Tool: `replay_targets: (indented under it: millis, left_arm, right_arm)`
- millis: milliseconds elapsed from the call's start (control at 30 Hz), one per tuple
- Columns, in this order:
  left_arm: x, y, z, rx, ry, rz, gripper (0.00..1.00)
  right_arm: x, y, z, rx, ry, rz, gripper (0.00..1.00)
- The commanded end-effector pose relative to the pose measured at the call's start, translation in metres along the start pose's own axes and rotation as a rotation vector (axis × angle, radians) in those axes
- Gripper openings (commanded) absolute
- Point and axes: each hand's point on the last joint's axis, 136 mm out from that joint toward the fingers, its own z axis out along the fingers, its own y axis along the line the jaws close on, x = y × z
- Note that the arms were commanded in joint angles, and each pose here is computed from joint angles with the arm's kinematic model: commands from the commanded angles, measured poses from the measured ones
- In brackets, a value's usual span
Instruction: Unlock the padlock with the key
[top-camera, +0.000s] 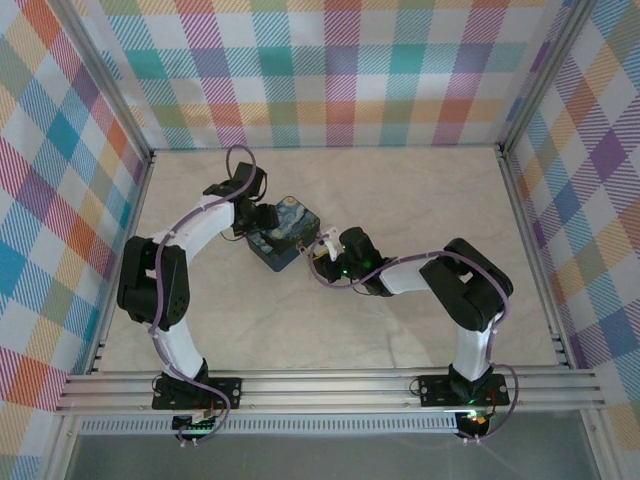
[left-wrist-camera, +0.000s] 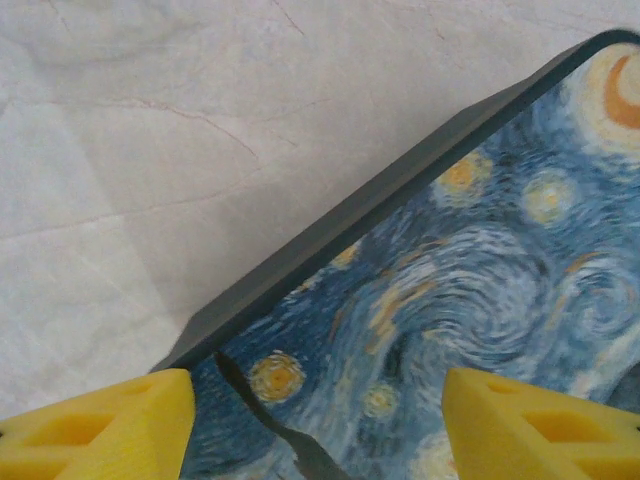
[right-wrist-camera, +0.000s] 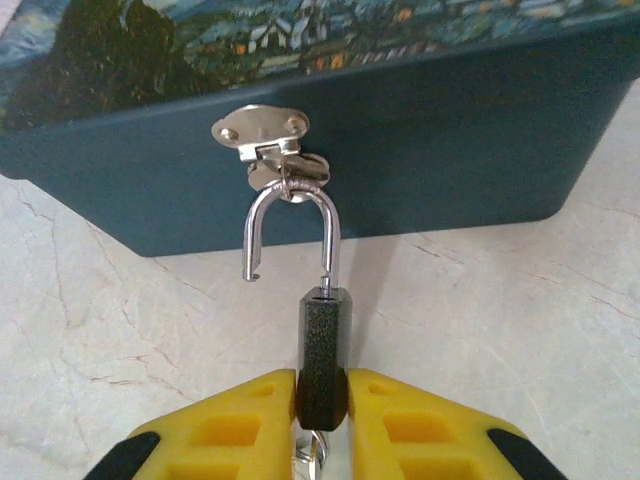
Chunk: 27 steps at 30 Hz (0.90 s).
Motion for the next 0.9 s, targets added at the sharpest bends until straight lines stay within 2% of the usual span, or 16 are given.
replay_targets:
  millis: [0, 167, 300, 367, 433, 600, 867]
  left_arm:
    - [-0.013, -0.012, 0.002, 0.069, -0.024, 0.056, 0.65]
    - [-0.009, -0.012, 0.005, 0.075, -0.010, 0.060, 0.62]
    - [-0.001, -0.009, 0.006, 0.065, 0.017, 0.049, 0.58]
    - [0.004, -0.005, 0.006, 0.054, 0.028, 0.035, 0.58]
    - [0.008, -0.001, 0.005, 0.037, 0.031, 0.020, 0.57]
    - [0.012, 0.005, 0.006, 0.017, 0.032, -0.001, 0.58]
    - [0.009, 0.004, 0.003, 0.017, 0.022, -0.019, 0.58]
  right_arm:
    - [-0.008, 0.001, 0.006, -0.026, 0.009, -0.007, 0.21]
    - [-0.013, 0.000, 0.013, -0.048, 0.025, -0.015, 0.23]
    - [-0.014, -0.007, 0.016, -0.039, 0.043, 0.021, 0.10]
    - [-0.013, -0.012, 0.013, -0.030, 0.052, 0.067, 0.07]
    - [-0.012, -0.012, 0.009, -0.040, 0.061, 0.092, 0.09]
    - [-0.005, -0.004, 0.007, -0.085, 0.078, 0.096, 0.24]
    - [-0.002, 0.002, 0.012, -0.127, 0.106, 0.095, 0.28]
